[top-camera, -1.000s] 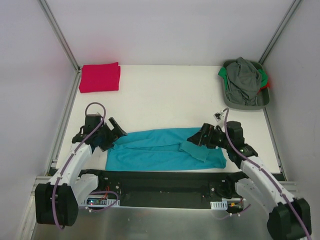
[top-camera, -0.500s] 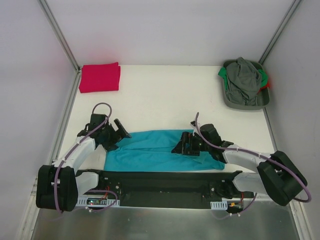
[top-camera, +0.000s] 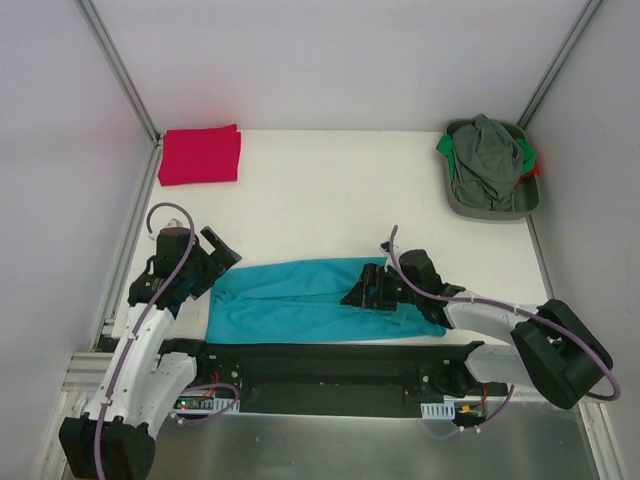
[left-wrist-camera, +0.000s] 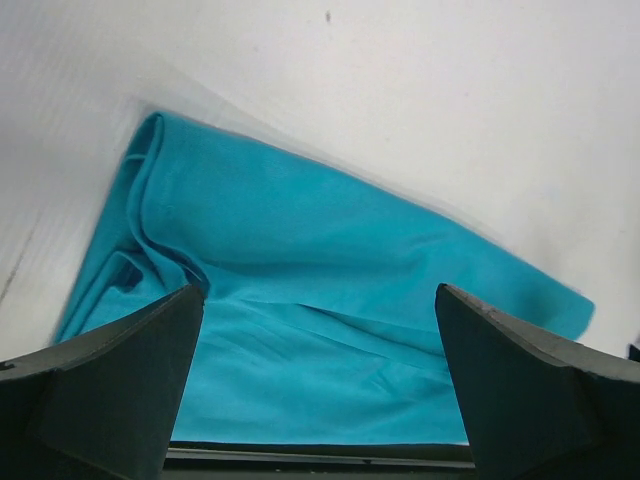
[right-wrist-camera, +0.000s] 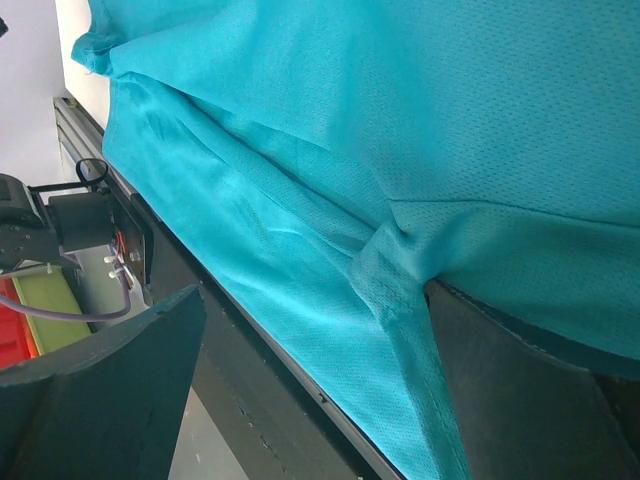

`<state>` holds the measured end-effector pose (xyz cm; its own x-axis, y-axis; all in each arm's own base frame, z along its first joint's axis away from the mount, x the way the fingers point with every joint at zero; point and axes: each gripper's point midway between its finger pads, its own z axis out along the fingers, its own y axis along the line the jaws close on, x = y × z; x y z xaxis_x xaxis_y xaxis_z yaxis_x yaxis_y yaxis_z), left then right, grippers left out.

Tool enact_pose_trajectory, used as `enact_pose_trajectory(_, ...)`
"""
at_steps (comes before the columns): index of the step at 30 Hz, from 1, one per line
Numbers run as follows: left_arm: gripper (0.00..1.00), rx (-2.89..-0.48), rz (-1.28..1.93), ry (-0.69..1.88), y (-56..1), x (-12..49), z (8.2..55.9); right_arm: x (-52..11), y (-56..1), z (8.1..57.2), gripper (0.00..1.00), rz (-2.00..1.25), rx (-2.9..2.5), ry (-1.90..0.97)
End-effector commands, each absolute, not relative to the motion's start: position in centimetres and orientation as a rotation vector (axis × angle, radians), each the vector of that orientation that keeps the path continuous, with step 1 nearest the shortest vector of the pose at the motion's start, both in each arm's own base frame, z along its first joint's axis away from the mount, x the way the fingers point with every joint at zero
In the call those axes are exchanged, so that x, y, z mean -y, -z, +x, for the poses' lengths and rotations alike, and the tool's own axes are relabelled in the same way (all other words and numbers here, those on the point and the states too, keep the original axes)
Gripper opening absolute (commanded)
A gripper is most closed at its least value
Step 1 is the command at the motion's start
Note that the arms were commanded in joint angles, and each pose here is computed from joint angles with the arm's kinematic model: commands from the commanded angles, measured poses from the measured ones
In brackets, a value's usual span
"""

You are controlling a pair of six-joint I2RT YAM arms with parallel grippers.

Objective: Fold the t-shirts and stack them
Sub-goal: Fold the other side of the tshirt into a rectangle

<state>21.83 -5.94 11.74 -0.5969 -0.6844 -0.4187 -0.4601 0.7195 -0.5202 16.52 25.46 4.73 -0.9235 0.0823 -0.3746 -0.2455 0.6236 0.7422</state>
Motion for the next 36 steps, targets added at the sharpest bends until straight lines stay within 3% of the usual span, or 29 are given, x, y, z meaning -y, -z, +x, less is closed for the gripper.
enact_pose_trajectory(1, 0.99, -2.267, -0.85, 0.637, -13.7, 7.9, 22.3, -23.7, -2.1, 15.5, 0.96, -0.091, -2.559, -1.1)
enact_pose_trajectory(6, 0.99, -2.389, -0.711, 0.763, -13.1, 12.4, 23.4, -23.3, -1.7, 15.2, 0.96, -0.079, -2.565, -1.085)
enact_pose_trajectory(11, 0.99, -2.499, -0.682, 0.615, -10.1, 12.8, 24.6, -22.8, -1.5, 15.0, 0.96, -0.058, -2.561, -1.067)
enact_pose_trajectory(17, 0.99, -2.588, -0.776, 0.297, -5.2, 9.1, 23.1, -22.0, -1.1, 14.6, 0.96, -0.038, -2.593, -1.019)
enact_pose_trajectory(27, 0.99, -2.578, -0.925, -0.022, -3.4, 3.2, 19.4, -20.5, -0.1, 14.5, 0.96, -0.004, -2.654, -0.893)
enact_pose_trajectory(34, 0.99, -2.506, -0.906, 0.107, -6.9, 4.1, 20.3, -21.0, -1.9, 14.9, 0.96, -0.061, -2.63, -0.91)
enact_pose_trajectory(36, 0.99, -2.477, -0.863, 0.25, -9.0, 5.7, 20.9, -21.2, -3.1, 15.2, 0.96, -0.085, -2.6, -0.918)
